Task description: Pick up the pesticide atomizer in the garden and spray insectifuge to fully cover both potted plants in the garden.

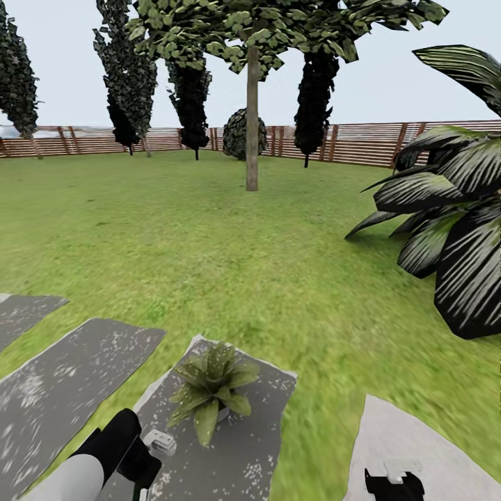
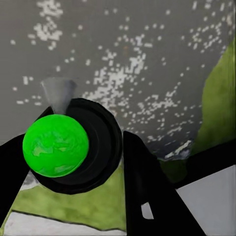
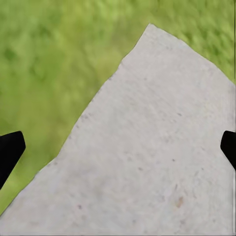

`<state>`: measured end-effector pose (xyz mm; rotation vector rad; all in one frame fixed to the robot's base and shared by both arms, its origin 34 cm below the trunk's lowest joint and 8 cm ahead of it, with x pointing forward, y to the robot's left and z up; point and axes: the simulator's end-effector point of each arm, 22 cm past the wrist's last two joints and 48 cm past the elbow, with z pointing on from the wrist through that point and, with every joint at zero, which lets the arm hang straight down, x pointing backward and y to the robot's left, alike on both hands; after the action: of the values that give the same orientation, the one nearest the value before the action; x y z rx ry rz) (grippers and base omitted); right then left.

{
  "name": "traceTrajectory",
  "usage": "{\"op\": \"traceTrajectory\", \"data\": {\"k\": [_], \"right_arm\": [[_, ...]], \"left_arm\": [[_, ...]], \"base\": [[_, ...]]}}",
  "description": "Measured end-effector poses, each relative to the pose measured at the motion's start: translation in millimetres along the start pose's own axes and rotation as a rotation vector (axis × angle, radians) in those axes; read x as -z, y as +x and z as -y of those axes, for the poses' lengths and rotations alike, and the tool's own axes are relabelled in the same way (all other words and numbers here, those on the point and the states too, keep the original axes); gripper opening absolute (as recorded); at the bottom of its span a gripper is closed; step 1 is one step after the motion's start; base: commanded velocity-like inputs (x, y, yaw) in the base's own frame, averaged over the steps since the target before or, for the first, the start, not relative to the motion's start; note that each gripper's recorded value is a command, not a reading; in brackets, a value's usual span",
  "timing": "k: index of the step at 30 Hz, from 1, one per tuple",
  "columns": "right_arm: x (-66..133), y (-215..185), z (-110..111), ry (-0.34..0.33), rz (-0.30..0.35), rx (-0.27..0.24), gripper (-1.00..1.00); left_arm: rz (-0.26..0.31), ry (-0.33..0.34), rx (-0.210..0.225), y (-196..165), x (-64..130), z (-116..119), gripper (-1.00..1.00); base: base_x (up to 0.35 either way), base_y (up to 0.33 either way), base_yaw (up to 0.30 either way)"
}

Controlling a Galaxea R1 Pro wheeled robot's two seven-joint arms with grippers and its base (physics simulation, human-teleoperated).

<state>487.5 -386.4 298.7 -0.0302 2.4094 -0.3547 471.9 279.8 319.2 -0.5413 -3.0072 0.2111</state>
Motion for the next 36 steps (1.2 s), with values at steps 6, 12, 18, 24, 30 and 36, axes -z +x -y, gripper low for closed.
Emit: {"op": "traceTrajectory", "data": {"k": [6,12,18,24,30,36], "right_arm": [[0.0,0.4,-0.2,0.0,-0.002,0.0,1.0],[0.0,0.3,-0.1,0.001,-0.001,0.0,1.0],[0.0,0.4,0.0,0.001,-0.001,0.0,1.0],[0.0,0.6,0.1,0.001,-0.002,-0.001,1.0],[2.7,14.5,-14.3,-0.032,-0.031,-0.005,1.0],[3.0,18.7,-11.4,-0.03,-0.038,-0.007,1.0]], "left_arm": [[-0.011,0.008,-0.002,4.1,-3.3,3.7,-1.0],[-0.011,0.006,-0.001,4.3,-2.8,2.3,-1.0],[-0.011,0.005,0.0,4.3,-2.7,2.0,-1.0],[-0.019,0.004,-0.015,3.7,-3.3,5.9,-1.0],[-0.031,0.005,-0.048,-2.6,5.8,3.4,-1.0],[-0.096,0.064,-0.092,-10.6,21.7,25.5,-1.0]], "base": [[-0.014,-0.269,0.088],[0.028,-0.169,0.261],[0.137,-0.046,0.277],[0.005,-0.001,0.187],[0.0,0.0,0.011],[0.013,-0.007,0.0]]}}
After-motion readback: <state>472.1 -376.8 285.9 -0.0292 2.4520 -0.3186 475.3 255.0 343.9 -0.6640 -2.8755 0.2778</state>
